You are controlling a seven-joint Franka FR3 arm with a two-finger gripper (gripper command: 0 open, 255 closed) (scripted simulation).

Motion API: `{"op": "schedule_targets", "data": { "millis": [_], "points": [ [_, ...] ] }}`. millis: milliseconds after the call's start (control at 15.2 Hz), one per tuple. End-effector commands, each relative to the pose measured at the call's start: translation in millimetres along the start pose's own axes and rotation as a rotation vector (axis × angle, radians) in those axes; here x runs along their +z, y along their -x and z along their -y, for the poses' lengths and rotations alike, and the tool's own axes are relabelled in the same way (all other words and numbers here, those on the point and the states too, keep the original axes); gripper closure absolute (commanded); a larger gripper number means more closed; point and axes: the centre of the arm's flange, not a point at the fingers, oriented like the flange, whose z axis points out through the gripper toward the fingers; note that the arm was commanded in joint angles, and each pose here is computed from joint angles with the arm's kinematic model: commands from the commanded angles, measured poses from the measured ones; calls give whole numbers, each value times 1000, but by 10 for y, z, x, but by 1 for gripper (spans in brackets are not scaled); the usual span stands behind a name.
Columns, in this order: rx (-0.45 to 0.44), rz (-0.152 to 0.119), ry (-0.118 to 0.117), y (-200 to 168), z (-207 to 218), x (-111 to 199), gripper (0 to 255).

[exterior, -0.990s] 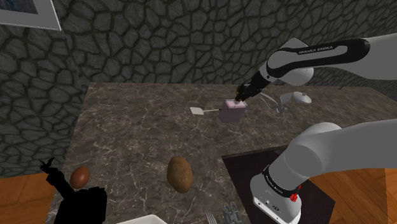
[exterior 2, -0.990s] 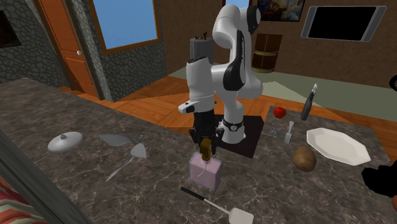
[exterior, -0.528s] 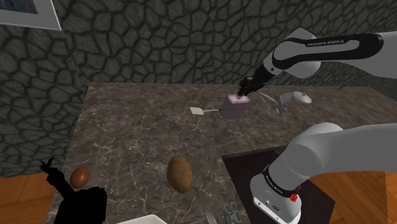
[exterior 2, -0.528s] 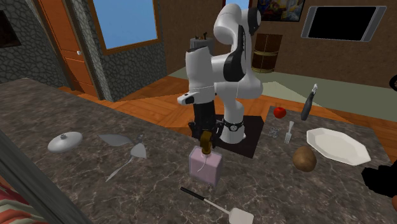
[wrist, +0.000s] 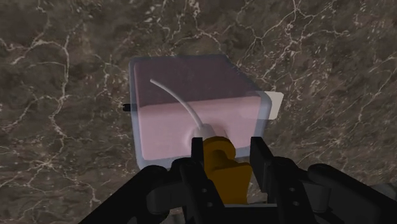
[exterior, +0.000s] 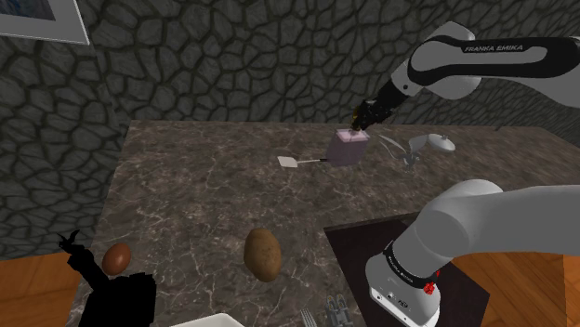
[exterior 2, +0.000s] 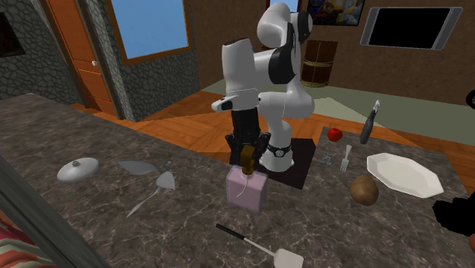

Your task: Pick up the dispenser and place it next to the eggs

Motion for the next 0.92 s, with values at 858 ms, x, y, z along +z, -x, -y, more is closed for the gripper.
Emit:
{"op": "schedule_targets", "data": {
  "millis": [858],
  "points": [
    [0,0,0,-187,180,-748,255]
  ]
}}
